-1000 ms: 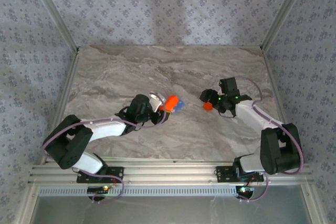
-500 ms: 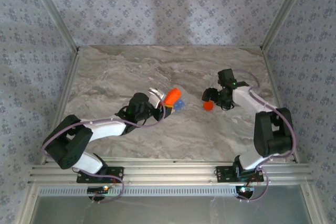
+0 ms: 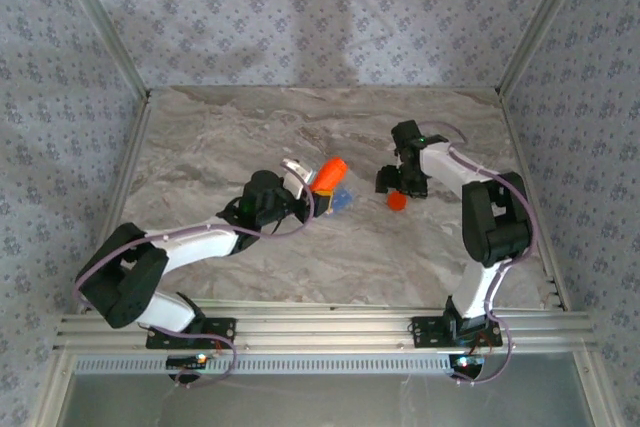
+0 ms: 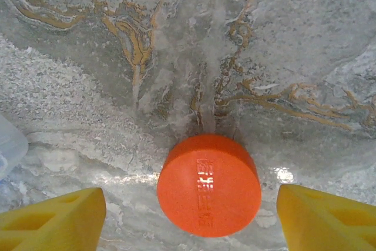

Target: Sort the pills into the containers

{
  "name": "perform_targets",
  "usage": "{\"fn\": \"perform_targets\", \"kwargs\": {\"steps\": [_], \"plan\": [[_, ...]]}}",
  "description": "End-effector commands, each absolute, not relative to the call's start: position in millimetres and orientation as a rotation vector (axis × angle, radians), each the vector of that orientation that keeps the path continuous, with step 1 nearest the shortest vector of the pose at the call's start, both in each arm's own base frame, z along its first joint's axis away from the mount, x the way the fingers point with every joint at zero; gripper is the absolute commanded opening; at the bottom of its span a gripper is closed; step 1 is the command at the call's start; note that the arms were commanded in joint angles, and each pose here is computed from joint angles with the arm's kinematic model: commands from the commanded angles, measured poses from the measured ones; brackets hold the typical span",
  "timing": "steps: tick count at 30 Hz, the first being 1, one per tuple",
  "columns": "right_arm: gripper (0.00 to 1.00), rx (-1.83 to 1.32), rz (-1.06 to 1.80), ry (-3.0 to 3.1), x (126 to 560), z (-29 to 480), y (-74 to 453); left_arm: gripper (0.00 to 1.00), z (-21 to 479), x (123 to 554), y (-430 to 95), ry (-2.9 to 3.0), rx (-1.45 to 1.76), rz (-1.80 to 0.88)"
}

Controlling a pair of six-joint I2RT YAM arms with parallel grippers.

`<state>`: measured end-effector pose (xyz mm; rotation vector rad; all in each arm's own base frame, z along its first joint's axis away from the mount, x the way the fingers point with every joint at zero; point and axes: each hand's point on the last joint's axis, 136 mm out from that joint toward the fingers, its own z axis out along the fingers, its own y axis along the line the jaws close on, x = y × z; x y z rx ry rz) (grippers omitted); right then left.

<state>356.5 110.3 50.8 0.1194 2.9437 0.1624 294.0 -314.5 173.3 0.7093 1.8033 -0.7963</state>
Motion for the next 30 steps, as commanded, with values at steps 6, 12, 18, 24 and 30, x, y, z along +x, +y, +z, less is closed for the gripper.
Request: {"fn": "perform_targets", "kwargs": {"steps": [6,12,18,24,30], "plan": [[0.75,0.087,0.083,3.051,340,36,103,0.00,244,299,-316,1.650,0.667,-0.826],[0.69,0.083,0.086,3.072,340,31,105,0.00,261,299,-313,1.634,0.649,-0.820],[0.65,0.075,0.072,3.093,336,28,103,0.00,274,298,-310,1.624,0.624,-0.827],[0.66,0.068,0.069,3.097,341,25,105,0.00,281,297,-308,1.617,0.611,-0.835],[0.65,0.063,0.063,3.091,347,28,105,0.00,283,295,-305,1.620,0.604,-0.837]]}}
